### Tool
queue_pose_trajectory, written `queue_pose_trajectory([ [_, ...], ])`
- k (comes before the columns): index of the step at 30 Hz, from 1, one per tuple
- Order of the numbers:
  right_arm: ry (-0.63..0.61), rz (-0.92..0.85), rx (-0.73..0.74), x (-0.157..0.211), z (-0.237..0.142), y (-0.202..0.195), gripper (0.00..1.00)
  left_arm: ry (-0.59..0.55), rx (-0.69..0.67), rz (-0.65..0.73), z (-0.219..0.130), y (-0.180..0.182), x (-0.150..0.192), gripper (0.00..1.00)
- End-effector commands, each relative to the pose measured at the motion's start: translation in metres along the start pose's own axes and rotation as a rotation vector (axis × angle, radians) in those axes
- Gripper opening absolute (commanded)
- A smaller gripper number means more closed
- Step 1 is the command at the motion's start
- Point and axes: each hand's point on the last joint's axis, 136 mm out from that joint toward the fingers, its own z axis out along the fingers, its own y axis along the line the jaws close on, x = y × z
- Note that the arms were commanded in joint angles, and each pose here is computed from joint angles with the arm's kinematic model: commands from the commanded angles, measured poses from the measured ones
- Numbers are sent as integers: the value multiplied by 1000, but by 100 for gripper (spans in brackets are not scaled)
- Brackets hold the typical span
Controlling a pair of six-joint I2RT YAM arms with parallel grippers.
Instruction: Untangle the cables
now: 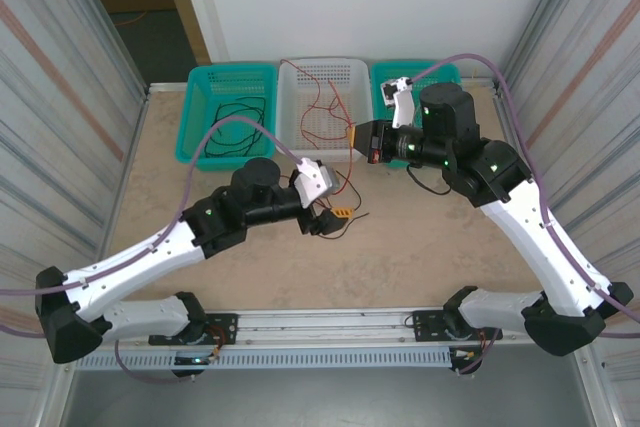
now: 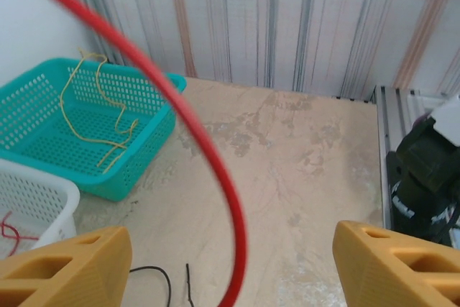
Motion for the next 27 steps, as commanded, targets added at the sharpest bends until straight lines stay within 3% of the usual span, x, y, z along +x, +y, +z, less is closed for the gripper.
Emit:
queue_pose_trajectory([
  [1,-14,-1,-58,-4,-6,11,0,-3,-50,113,2,8,-1,71],
  [5,-30,14,-60,-7,-9,9,0,7,-48,90,5,8,3,61],
  [10,-56,35,-66,-12,-14,5,0,25,-32,25,9,6,9,40],
  [19,-82,44,-72,-16,-18,5,0,3,-19,-55,7,2,10,19],
  [23,-104,38,-107,-17,-24,12,0,4,-54,-107,9,8,14,2],
  [27,-154,29,-178,-17,-33,24,0,21,-178,-270,14,37,22,0],
])
